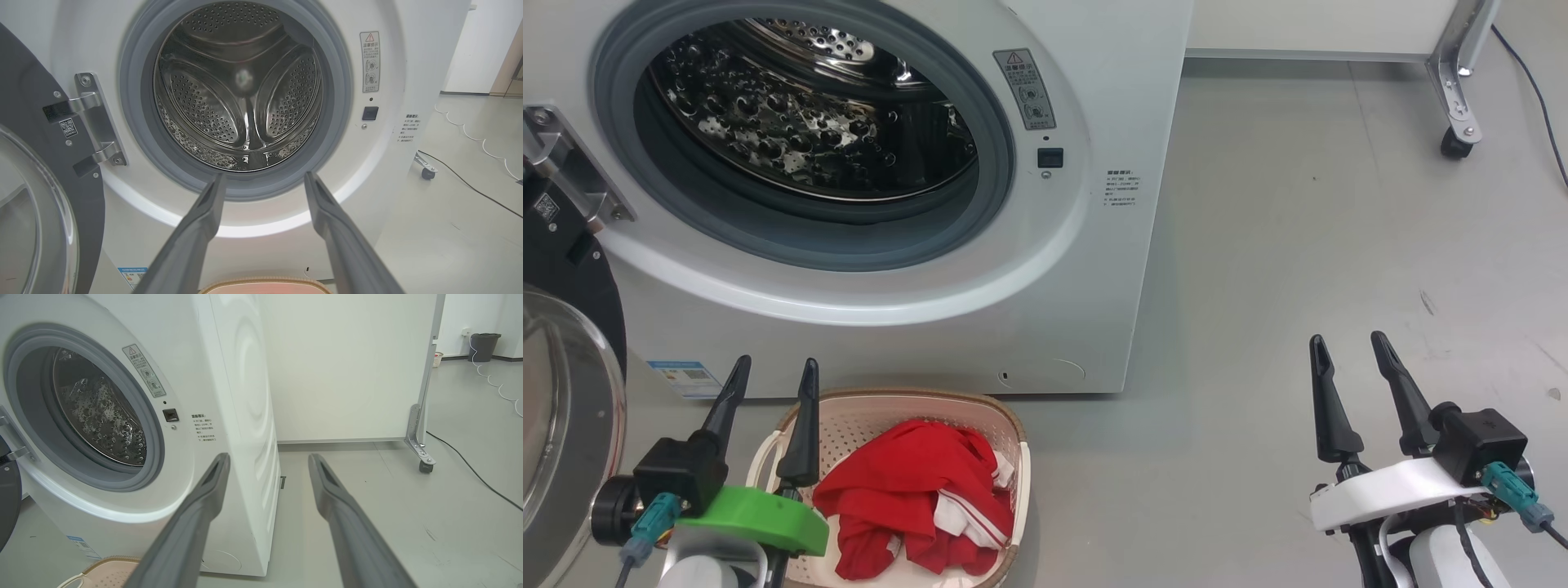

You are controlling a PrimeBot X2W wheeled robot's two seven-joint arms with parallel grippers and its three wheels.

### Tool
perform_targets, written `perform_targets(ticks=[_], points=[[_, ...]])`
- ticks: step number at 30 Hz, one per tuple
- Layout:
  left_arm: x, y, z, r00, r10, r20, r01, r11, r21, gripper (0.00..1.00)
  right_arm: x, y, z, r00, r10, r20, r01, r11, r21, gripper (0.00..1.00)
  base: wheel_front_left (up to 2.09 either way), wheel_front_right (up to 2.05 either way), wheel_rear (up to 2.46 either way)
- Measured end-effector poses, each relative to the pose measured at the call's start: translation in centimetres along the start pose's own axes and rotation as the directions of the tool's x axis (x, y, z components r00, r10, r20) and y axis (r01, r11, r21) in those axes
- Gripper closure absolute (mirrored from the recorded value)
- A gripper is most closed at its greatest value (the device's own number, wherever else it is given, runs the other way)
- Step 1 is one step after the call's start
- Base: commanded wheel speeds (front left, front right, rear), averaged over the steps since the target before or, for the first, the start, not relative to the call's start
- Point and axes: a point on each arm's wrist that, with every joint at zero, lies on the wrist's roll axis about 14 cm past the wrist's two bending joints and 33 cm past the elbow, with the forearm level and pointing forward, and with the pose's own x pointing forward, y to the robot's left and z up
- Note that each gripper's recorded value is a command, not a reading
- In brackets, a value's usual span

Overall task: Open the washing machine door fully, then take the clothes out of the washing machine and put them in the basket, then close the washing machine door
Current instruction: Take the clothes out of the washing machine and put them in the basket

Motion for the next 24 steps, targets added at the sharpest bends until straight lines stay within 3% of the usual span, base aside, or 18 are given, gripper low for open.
perform_targets(ticks=[24], points=[[-0.09, -0.43, 0.15, 1.0, -0.011, 0.008, 0.011, 1.0, 0.002, 0.0, -0.07, -0.08, -0.18, 1.0, -0.003, -0.006, 0.003, 1.0, 0.0, 0.0, 0.0, 0.0, 0.0]])
